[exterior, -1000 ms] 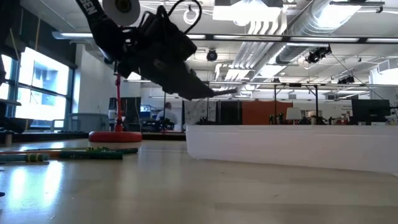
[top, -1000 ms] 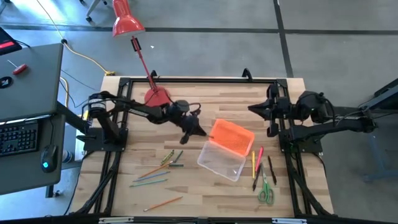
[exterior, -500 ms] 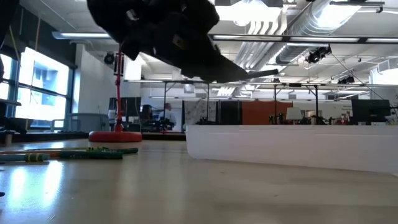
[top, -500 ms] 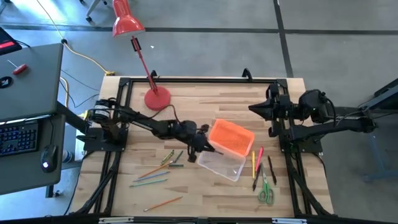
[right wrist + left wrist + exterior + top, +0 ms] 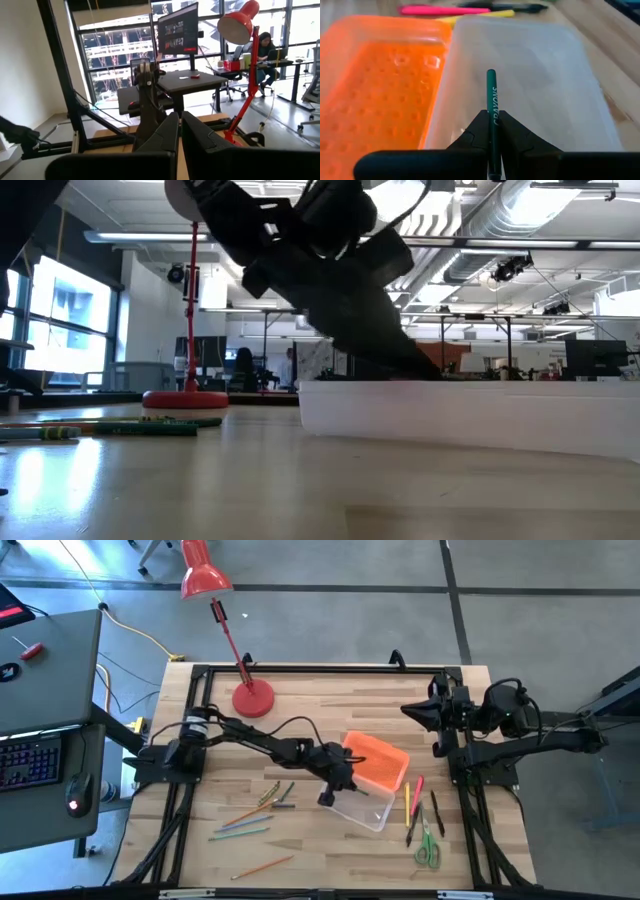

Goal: Pick & place school supplies into a supply box
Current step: Put the top left green crayon into the supply box, then put the yellow pen into the supply box

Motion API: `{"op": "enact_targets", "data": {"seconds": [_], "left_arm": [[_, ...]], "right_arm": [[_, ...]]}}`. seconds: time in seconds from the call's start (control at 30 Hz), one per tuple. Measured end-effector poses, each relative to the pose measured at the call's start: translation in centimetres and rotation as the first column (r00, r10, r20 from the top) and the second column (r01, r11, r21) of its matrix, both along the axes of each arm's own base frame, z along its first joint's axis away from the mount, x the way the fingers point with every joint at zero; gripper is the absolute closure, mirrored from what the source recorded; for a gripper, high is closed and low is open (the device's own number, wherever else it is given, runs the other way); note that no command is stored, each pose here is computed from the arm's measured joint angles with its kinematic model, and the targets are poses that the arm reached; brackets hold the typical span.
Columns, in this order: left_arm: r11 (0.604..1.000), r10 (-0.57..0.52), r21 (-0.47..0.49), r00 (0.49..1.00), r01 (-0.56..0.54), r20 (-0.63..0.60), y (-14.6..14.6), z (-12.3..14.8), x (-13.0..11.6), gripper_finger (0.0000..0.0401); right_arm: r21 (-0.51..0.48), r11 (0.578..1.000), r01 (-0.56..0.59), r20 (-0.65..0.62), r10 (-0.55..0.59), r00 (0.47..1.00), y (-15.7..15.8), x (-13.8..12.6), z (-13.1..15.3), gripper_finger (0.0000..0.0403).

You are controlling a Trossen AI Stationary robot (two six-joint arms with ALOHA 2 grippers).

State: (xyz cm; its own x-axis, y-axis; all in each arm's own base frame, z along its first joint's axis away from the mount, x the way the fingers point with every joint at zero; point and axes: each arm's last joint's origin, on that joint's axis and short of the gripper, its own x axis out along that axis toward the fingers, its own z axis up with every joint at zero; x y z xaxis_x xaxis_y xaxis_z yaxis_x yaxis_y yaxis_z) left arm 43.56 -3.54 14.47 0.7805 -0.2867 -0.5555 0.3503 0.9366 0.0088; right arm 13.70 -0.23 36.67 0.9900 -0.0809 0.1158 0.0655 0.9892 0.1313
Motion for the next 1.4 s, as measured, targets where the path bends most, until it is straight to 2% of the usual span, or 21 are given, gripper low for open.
{"op": "enact_targets", "data": {"seconds": [0.23, 0.37, 0.63, 0.73, 0.87, 1.07, 1.27, 1.4], "left_arm": [[0.996, 0.072, 0.058, 0.997, -0.070, -0.033, 0.2, -0.3, 0.2, 0.0340], [0.992, 0.101, 0.082, 0.994, -0.096, -0.048, 0.4, -0.5, 0.1, 0.0314], [0.988, 0.077, 0.135, 0.995, -0.068, -0.059, 0.9, -0.7, 0.0, 0.0256], [0.969, 0.159, 0.196, 0.986, -0.148, -0.041, 2.2, -0.6, 0.1, 0.0248], [0.941, 0.273, 0.219, 0.961, -0.257, -0.045, 4.9, -0.7, 0.1, 0.0250], [0.930, 0.339, 0.173, 0.938, -0.323, -0.069, 8.3, -0.8, -0.3, 0.0264], [0.912, 0.390, 0.192, 0.910, -0.362, -0.142, 10.8, -1.2, -1.1, 0.0278], [0.879, 0.459, 0.242, 0.868, -0.411, -0.192, 12.0, -1.5, -1.8, 0.0285]], "right_arm": [[0.001, 1.000, 0.006, 0.000, -0.006, 1.000, 0.0, 0.0, 0.0, 0.0402], [0.007, 1.000, 0.005, 0.009, -0.005, 1.000, 0.0, 0.0, 0.1, 0.0402], [-0.039, 0.999, 0.036, 0.050, -0.034, 0.998, -0.1, -0.1, 0.5, 0.0402], [-0.035, 0.998, 0.061, 0.055, -0.059, 0.997, -0.2, -0.1, 0.6, 0.0402], [-0.026, 0.993, 0.113, 0.054, -0.112, 0.992, -0.3, -0.1, 0.6, 0.0402], [-0.069, 0.990, 0.121, 0.051, -0.117, 0.992, -0.3, -0.1, 0.6, 0.0402], [-0.038, 0.993, 0.116, 0.052, -0.114, 0.992, -0.3, -0.1, 0.5, 0.0402], [-0.100, 0.987, 0.124, 0.037, -0.121, 0.992, -0.3, -0.1, 0.5, 0.0402]]}}
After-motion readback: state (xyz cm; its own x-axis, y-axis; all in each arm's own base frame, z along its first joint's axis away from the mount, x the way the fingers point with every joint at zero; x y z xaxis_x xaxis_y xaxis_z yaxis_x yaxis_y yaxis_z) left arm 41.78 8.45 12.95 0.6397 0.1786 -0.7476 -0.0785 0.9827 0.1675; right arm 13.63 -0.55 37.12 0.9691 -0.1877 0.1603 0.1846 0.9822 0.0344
